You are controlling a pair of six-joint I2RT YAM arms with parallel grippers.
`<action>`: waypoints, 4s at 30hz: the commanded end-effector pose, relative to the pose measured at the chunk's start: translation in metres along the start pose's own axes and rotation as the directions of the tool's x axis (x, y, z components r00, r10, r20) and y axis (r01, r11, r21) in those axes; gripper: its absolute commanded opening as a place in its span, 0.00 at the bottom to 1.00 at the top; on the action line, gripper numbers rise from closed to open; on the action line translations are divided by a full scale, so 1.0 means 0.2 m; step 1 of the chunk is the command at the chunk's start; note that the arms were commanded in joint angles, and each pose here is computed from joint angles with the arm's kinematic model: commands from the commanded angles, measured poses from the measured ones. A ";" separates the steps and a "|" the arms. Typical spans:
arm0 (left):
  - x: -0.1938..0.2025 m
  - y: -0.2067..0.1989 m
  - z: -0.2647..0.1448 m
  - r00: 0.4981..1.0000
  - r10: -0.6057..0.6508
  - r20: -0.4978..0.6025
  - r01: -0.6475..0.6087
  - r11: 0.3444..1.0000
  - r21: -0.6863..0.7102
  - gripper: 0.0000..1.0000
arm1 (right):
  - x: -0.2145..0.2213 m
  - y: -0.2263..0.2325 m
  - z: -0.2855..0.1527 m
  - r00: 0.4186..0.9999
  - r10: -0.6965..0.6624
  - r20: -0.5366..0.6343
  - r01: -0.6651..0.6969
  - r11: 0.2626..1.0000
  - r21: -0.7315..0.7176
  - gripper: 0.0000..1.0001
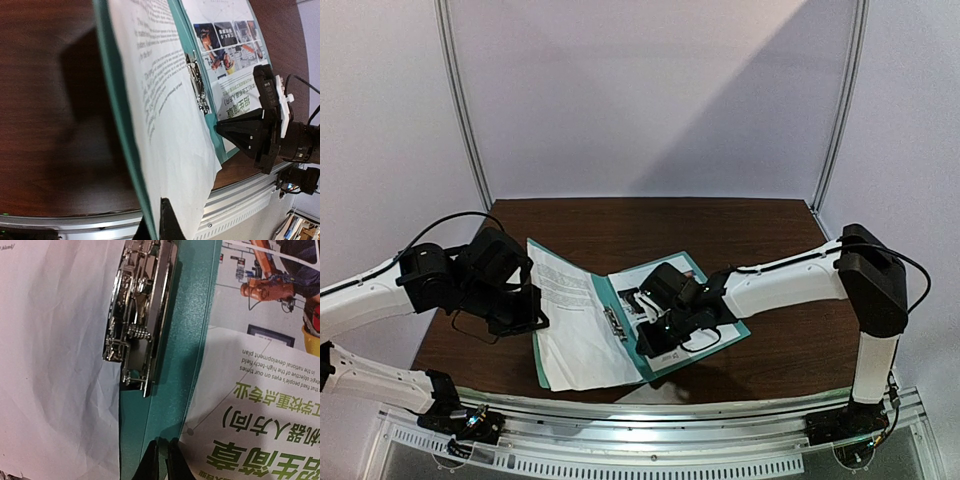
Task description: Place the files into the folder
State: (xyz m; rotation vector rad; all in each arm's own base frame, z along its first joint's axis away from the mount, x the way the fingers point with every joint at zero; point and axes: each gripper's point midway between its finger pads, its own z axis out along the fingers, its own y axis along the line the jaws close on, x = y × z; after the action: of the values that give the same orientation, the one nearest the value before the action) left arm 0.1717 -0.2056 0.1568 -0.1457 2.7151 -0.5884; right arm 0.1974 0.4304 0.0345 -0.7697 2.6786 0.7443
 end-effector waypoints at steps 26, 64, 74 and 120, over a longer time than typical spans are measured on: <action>-0.01 0.04 -0.03 0.998 0.062 0.022 -0.061 0.997 -0.043 0.00 | 0.01 0.21 -0.09 0.994 -0.097 -0.057 0.086 0.980 -0.181 0.14; -0.02 0.10 -0.28 0.972 0.212 -0.102 -0.228 0.956 -0.184 0.00 | -0.14 -0.77 -0.38 0.969 0.246 0.009 -0.245 0.969 -0.040 0.83; -0.09 -0.02 -0.27 0.957 0.258 -0.130 -0.279 0.942 -0.188 0.00 | 0.05 -0.68 -0.30 0.941 0.333 -0.057 -0.338 0.920 -0.200 0.78; -0.21 -0.80 0.14 0.956 0.292 -0.030 -0.269 0.912 0.310 0.48 | 0.15 -0.62 -0.30 0.939 0.335 -0.076 -0.343 0.919 -0.193 0.73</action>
State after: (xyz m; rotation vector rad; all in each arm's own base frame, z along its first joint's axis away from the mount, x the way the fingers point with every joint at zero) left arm 0.2284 -0.3360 0.2150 0.3051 2.6288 -0.8550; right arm 0.2588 0.3143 0.0522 -0.4092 2.6768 1.2221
